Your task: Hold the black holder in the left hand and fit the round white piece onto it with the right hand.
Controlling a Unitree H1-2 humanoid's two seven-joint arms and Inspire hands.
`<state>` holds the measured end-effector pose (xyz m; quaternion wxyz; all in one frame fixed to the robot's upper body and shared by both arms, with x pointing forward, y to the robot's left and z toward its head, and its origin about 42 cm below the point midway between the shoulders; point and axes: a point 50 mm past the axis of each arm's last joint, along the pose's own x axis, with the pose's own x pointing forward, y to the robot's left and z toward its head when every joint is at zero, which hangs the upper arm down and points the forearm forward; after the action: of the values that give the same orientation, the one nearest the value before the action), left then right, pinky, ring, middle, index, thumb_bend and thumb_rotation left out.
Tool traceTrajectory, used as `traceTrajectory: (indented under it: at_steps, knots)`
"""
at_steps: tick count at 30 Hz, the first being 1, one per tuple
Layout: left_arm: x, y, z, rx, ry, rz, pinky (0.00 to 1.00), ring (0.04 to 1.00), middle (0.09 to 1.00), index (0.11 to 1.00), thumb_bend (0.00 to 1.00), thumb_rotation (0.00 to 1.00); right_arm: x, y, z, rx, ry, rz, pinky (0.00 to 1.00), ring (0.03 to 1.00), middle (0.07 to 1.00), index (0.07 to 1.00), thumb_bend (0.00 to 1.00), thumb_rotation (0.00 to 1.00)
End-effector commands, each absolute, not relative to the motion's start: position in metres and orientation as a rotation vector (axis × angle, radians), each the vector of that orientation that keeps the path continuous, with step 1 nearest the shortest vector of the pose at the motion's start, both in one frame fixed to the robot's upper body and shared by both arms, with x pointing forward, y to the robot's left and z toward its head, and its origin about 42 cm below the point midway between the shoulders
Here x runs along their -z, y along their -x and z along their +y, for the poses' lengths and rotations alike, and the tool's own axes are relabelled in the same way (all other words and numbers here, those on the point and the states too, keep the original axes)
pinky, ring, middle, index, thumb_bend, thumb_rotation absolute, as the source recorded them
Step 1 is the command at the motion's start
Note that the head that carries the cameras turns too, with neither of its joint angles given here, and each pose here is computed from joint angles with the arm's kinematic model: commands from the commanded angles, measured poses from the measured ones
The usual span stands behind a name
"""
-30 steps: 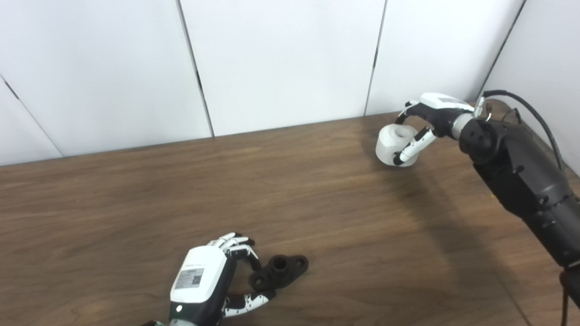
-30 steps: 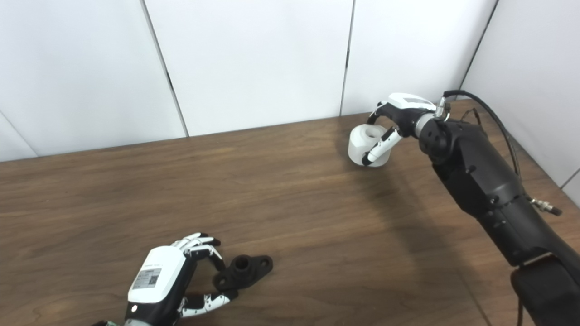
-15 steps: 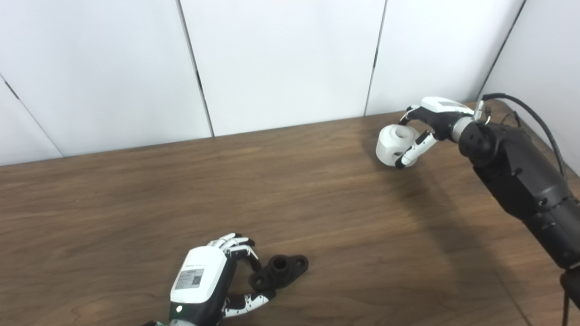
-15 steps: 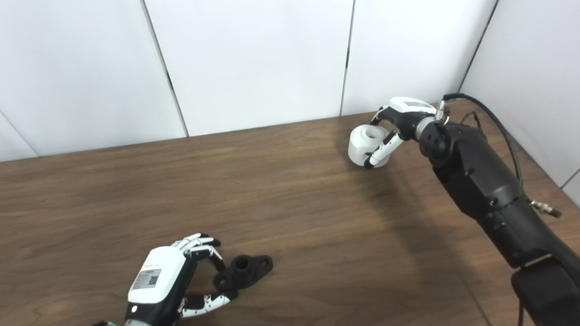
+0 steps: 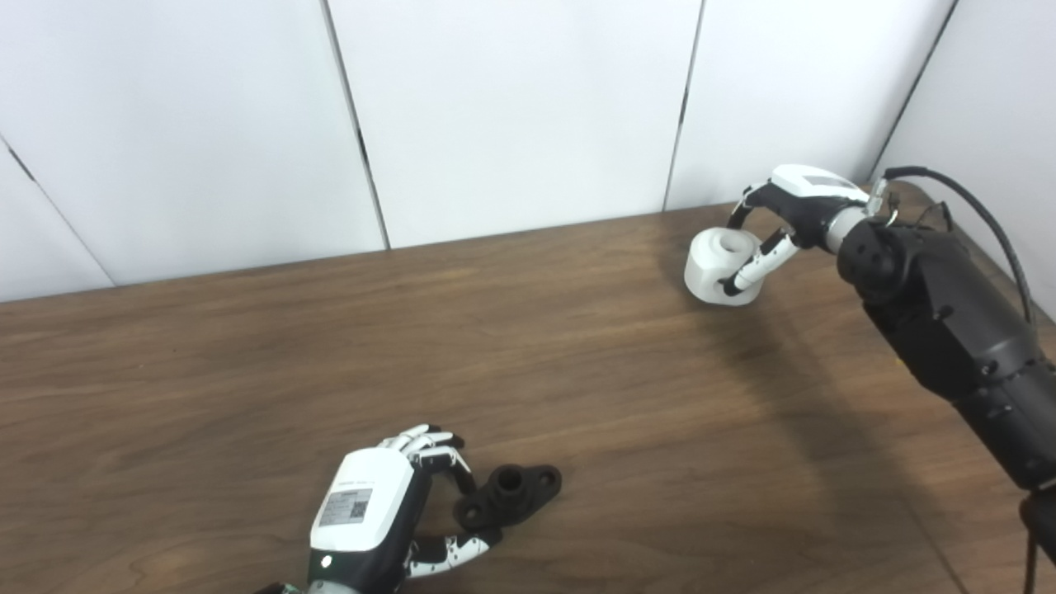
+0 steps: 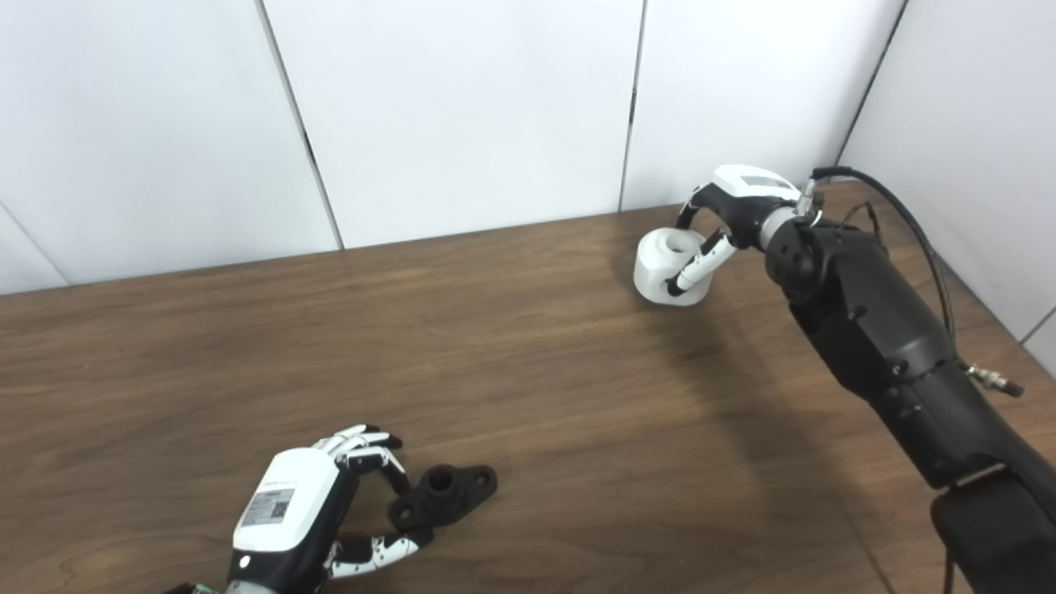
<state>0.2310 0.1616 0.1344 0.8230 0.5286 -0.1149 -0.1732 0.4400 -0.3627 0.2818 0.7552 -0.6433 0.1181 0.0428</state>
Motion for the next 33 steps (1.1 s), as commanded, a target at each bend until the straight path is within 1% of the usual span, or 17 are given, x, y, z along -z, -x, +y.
traceTrajectory:
  at_steps: [1, 10, 16, 21, 23, 24, 25, 26, 28, 33]
  knots:
    - [-0.1247, -0.2269, 0.1633, 0.419, -1.159, -0.188, 0.78, 0.850, 0.774, 0.489, 0.52, 0.05, -0.3107, -0.4441, -0.3672, -0.032, 1.427, 0.170, 0.93, 1.000, 0.924, 0.673, 0.89, 0.34]
    - [-0.1239, -0.2270, 0.1629, 0.411, -1.155, -0.195, 0.79, 0.847, 0.771, 0.488, 0.52, 0.05, -0.3127, -0.4450, -0.3668, -0.035, 1.416, 0.168, 0.92, 1.000, 0.912, 0.655, 0.89, 0.34]
    - [-0.1251, -0.2270, 0.1623, 0.413, -1.167, -0.190, 0.81, 0.853, 0.776, 0.489, 0.52, 0.05, -0.3130, -0.4452, -0.3649, -0.042, 1.422, 0.174, 0.92, 1.000, 0.911, 0.656, 0.89, 0.34]
    - [-0.1245, -0.2269, 0.1625, 0.411, -1.158, -0.194, 0.80, 0.849, 0.771, 0.488, 0.52, 0.05, -0.3115, -0.4448, -0.3641, -0.044, 1.429, 0.166, 0.92, 0.997, 0.906, 0.643, 0.89, 0.32]
    - [-0.1254, -0.2267, 0.1626, 0.413, -1.160, -0.192, 0.81, 0.849, 0.772, 0.488, 0.52, 0.05, -0.3105, -0.4453, -0.3647, -0.040, 1.430, 0.157, 0.93, 0.982, 0.899, 0.626, 0.87, 0.30]
    - [-0.1255, -0.2268, 0.1625, 0.413, -1.160, -0.191, 0.81, 0.850, 0.773, 0.489, 0.52, 0.05, -0.3101, -0.4453, -0.3648, -0.037, 1.424, 0.150, 0.92, 0.976, 0.893, 0.612, 0.86, 0.28]
    - [-0.1255, -0.2268, 0.1625, 0.414, -1.159, -0.191, 0.81, 0.850, 0.773, 0.489, 0.52, 0.05, -0.3098, -0.4452, -0.3649, -0.035, 1.419, 0.145, 0.92, 0.972, 0.888, 0.553, 0.69, 0.21]
    - [-0.1259, -0.2267, 0.1625, 0.415, -1.159, -0.189, 0.81, 0.851, 0.773, 0.489, 0.52, 0.05, -0.3097, -0.4449, -0.3650, -0.034, 1.411, 0.136, 0.92, 0.970, 0.885, 0.516, 0.59, 0.18]
    - [-0.1262, -0.2266, 0.1626, 0.417, -1.159, -0.189, 0.82, 0.854, 0.776, 0.489, 0.52, 0.05, -0.3096, -0.4437, -0.3651, -0.033, 1.407, 0.116, 0.92, 0.968, 0.877, 0.495, 0.54, 0.15]
    - [-0.1269, -0.2263, 0.1623, 0.416, -1.163, -0.188, 0.81, 0.854, 0.775, 0.489, 0.52, 0.05, -0.3096, -0.4422, -0.3649, -0.027, 1.413, 0.082, 0.91, 0.962, 0.853, 0.486, 0.52, 0.14]
